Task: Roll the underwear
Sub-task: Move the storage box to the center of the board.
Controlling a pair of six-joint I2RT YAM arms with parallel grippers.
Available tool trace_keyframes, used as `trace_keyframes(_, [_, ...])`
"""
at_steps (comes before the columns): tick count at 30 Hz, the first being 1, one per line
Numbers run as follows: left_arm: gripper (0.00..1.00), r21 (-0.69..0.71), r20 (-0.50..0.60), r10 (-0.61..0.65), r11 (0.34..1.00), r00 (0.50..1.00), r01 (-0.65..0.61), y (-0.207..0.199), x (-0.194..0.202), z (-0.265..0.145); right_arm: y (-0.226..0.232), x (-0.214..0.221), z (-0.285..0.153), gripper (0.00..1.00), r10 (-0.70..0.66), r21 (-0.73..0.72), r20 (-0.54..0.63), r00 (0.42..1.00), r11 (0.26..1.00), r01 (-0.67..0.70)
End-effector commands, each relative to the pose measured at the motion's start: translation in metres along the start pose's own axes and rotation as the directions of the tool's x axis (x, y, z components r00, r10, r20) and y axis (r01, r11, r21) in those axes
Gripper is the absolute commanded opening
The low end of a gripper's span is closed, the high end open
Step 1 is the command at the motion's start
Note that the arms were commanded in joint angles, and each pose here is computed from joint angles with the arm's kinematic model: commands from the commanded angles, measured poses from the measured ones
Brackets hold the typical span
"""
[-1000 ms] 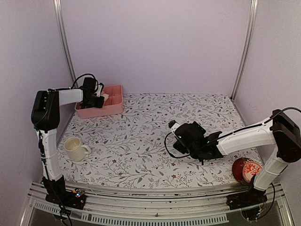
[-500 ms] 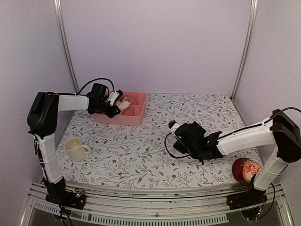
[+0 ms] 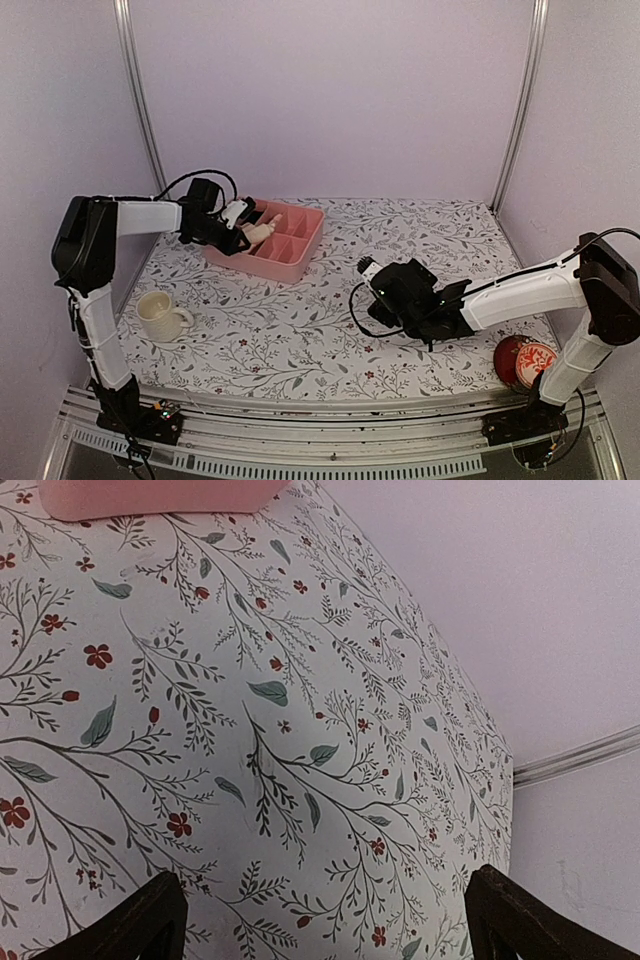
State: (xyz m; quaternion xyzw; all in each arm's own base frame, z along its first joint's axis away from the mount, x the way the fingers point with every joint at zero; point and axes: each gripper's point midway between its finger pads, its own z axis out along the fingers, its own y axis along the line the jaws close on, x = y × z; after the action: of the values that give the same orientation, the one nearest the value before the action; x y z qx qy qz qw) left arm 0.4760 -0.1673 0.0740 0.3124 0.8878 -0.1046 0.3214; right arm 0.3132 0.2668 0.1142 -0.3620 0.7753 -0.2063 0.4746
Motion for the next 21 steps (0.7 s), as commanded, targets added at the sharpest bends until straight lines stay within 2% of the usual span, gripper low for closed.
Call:
trace_keyframes(1, [0.0,0.026,-0.241,-0.081,0.996,0.967,0.09,-0.013,0.068,0.0,-0.004,-0.007,-0.002,0.99,0.01,0.021,0.014,1.0,1.0,-0.01])
trace_keyframes(7, [0.0,0.038,-0.337,-0.1,0.992,0.936,0.12,-0.027,0.091,0.0,-0.003,-0.006,0.0,0.99,-0.004,0.03,0.003,1.0,1.0,0.004])
trace_keyframes(17, [0.0,-0.147,-0.459,-0.144,0.985,0.876,0.085,0.0,0.112,0.011,-0.003,-0.004,0.002,0.99,-0.011,0.037,-0.003,1.0,0.999,0.011])
trace_keyframes(21, [0.0,-0.181,-0.513,-0.132,0.983,0.848,0.044,-0.003,0.122,0.021,-0.002,-0.003,0.002,0.99,-0.018,0.04,-0.008,1.0,0.999,0.019])
